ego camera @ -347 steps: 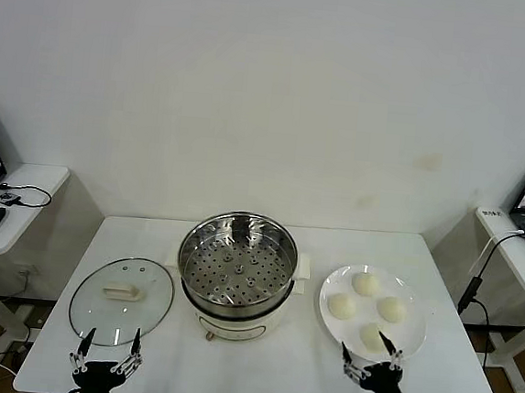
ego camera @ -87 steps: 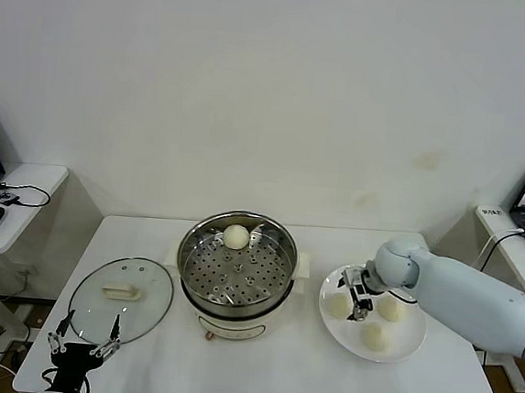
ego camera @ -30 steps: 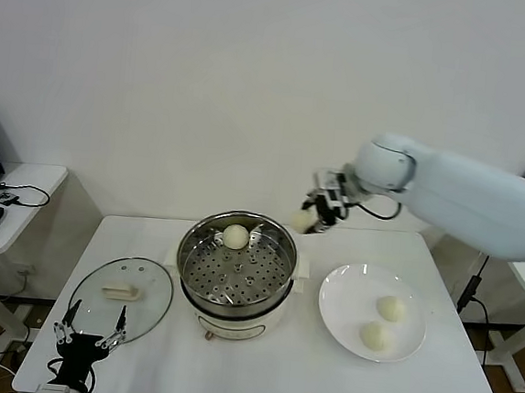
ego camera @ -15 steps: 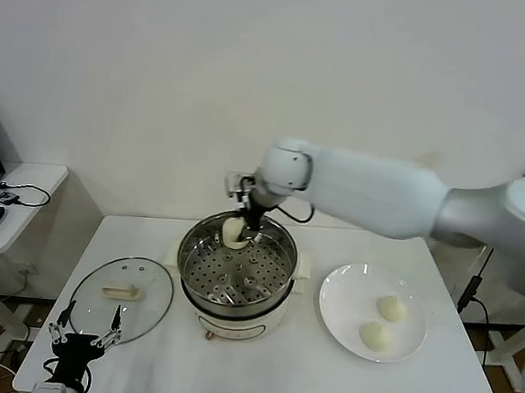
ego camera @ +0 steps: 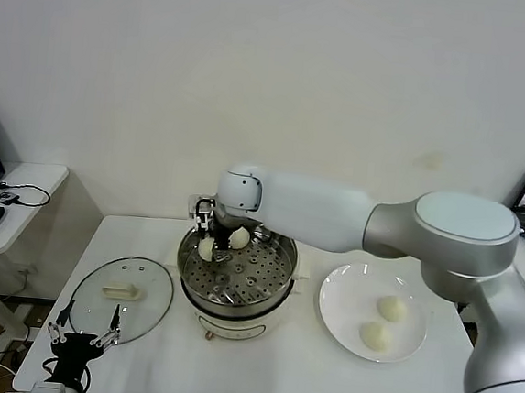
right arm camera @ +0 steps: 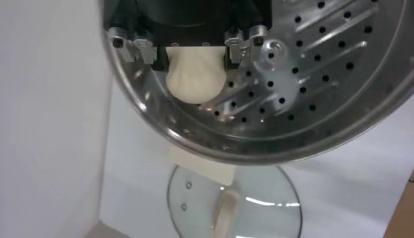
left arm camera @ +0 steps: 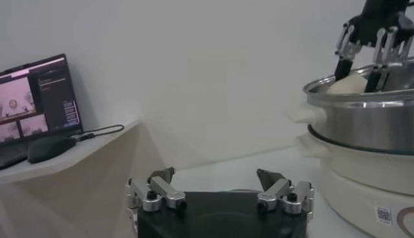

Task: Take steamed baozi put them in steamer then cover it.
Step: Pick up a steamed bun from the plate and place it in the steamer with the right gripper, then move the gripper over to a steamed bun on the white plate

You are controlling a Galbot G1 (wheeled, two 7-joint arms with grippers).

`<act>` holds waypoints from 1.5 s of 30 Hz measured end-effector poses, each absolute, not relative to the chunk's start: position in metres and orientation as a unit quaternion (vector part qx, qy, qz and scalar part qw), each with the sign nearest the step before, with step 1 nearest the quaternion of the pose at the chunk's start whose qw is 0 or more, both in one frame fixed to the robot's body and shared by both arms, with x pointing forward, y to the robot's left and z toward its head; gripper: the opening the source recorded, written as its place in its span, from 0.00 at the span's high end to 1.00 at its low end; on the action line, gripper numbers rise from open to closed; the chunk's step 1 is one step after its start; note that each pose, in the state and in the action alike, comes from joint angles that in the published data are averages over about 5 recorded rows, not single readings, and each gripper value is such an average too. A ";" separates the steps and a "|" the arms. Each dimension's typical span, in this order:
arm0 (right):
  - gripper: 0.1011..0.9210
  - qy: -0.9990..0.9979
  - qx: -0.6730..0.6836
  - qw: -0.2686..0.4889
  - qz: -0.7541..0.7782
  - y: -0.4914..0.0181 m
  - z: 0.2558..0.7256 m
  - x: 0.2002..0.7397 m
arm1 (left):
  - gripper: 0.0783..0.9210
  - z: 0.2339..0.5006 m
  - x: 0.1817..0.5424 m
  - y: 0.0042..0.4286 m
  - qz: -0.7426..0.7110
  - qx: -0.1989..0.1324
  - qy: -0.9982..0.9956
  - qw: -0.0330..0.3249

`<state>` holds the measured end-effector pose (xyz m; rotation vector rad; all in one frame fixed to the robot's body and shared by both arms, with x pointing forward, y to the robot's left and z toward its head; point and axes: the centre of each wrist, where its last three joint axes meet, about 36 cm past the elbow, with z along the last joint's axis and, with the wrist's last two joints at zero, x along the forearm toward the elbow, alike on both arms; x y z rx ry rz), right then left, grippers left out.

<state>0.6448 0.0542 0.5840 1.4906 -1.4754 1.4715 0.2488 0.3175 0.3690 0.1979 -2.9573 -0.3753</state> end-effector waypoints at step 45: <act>0.12 -0.511 0.540 0.317 0.590 -0.241 0.660 0.600 | 0.12 0.369 0.248 0.310 -0.139 0.049 -0.986 0.079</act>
